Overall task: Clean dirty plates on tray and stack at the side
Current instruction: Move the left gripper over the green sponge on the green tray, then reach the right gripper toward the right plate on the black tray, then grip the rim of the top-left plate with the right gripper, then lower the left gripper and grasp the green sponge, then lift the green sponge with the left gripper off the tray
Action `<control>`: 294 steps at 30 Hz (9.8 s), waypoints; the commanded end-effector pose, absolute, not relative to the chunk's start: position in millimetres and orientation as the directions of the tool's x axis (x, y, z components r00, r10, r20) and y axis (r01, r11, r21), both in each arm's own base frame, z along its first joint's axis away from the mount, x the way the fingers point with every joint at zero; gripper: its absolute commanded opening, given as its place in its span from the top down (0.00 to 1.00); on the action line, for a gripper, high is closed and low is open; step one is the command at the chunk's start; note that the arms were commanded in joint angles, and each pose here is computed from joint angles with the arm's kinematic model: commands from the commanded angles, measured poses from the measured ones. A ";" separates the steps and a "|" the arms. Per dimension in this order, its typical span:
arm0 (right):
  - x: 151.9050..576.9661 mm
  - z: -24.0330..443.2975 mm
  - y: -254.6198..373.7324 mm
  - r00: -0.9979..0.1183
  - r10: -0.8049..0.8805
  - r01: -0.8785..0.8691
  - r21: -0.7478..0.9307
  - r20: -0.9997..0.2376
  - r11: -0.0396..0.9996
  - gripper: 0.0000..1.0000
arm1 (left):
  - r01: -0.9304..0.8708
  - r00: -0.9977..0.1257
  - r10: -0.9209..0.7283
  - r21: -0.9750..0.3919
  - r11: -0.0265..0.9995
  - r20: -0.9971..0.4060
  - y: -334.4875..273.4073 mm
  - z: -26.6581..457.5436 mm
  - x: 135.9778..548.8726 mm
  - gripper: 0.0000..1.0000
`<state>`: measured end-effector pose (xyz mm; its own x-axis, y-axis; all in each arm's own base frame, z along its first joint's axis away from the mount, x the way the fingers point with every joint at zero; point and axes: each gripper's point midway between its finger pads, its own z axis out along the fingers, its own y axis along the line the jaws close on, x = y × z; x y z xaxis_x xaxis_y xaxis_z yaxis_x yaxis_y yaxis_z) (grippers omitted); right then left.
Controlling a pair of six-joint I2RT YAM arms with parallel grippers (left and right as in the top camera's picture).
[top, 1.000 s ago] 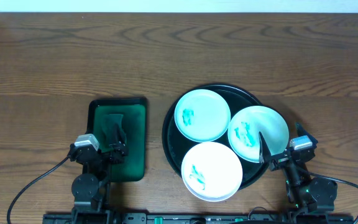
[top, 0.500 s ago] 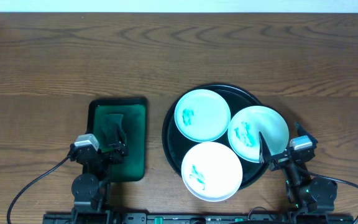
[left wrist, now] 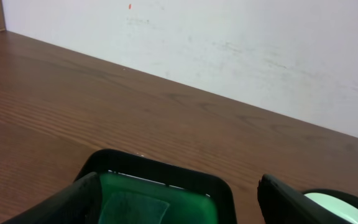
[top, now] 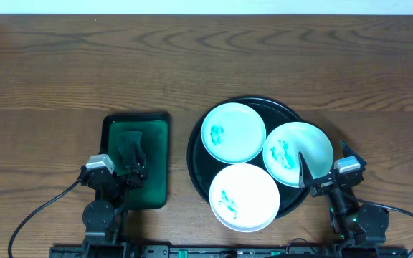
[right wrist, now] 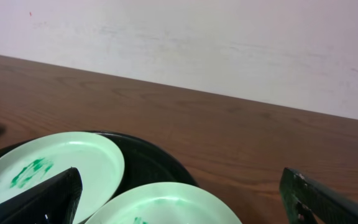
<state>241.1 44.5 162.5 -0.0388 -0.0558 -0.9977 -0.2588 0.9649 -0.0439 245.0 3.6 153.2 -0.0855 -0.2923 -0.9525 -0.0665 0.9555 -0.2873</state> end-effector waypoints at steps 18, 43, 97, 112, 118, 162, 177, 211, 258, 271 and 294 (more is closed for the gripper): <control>241.5 161.8 41.6 -0.045 -0.040 -0.245 -0.028 -0.998 0.969 0.01 | -0.038 -0.140 -0.323 -0.321 0.946 -0.936 -4.5 139.0 244.4 0.20; 241.4 161.8 41.6 -0.045 -0.040 -0.245 -0.028 -0.998 0.969 0.01 | -0.103 -0.712 -0.292 -0.317 0.943 -0.638 -33.8 162.9 285.3 0.20; 214.0 246.1 102.0 -0.536 0.091 -0.462 0.382 -0.839 0.800 0.01 | -0.203 -0.952 -0.236 -0.175 0.963 -0.197 -31.6 137.0 293.6 0.20; 250.9 198.5 87.8 -0.952 -0.102 -0.206 0.360 -0.287 0.910 0.01 | -0.203 -0.952 -0.236 -0.175 0.963 -0.196 -31.6 137.0 293.4 0.20; 263.0 163.8 86.3 -0.980 -0.108 -0.162 0.360 -0.165 0.919 0.01 | -0.203 -0.952 -0.236 -0.175 0.964 -0.196 -31.6 137.0 293.4 0.20; 365.8 27.2 169.8 -0.983 -0.100 -0.163 0.468 -0.157 0.869 0.29 | -0.203 -0.952 -0.236 -0.174 0.964 -0.196 -31.5 137.0 293.4 0.20; 360.8 2.3 170.0 -0.995 -0.058 -0.088 0.458 -0.078 0.884 0.77 | -0.202 -0.952 -0.236 -0.175 0.964 -0.197 -31.6 137.0 293.5 0.20; 356.9 0.7 166.8 -0.996 -0.065 -0.087 0.444 -0.064 0.892 0.99 | -0.207 -0.952 -0.239 -0.173 0.963 -0.190 -31.4 136.6 291.8 0.55; 347.8 -0.3 164.4 -0.995 -0.090 -0.096 0.441 -0.035 0.892 0.99 | -0.272 -0.953 -0.269 0.001 0.962 -0.140 10.8 8.1 292.3 0.32; 348.2 -0.2 164.6 -0.995 -0.090 -0.097 0.442 -0.037 0.892 0.99 | -0.273 -0.951 -0.270 -0.002 0.962 -0.150 10.9 8.5 295.0 0.85; 346.2 -0.4 164.8 -0.994 -0.100 -0.104 0.440 -0.033 0.892 0.99 | -0.232 -0.874 -0.296 -0.205 0.951 -0.386 -12.3 120.3 296.1 0.93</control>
<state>350.9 161.5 5.5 -0.9959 -0.0785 -0.0461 -0.0908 0.8926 0.4416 289.3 -9.5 81.2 -0.9101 -0.3067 -0.2786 -0.2708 0.9492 -0.1604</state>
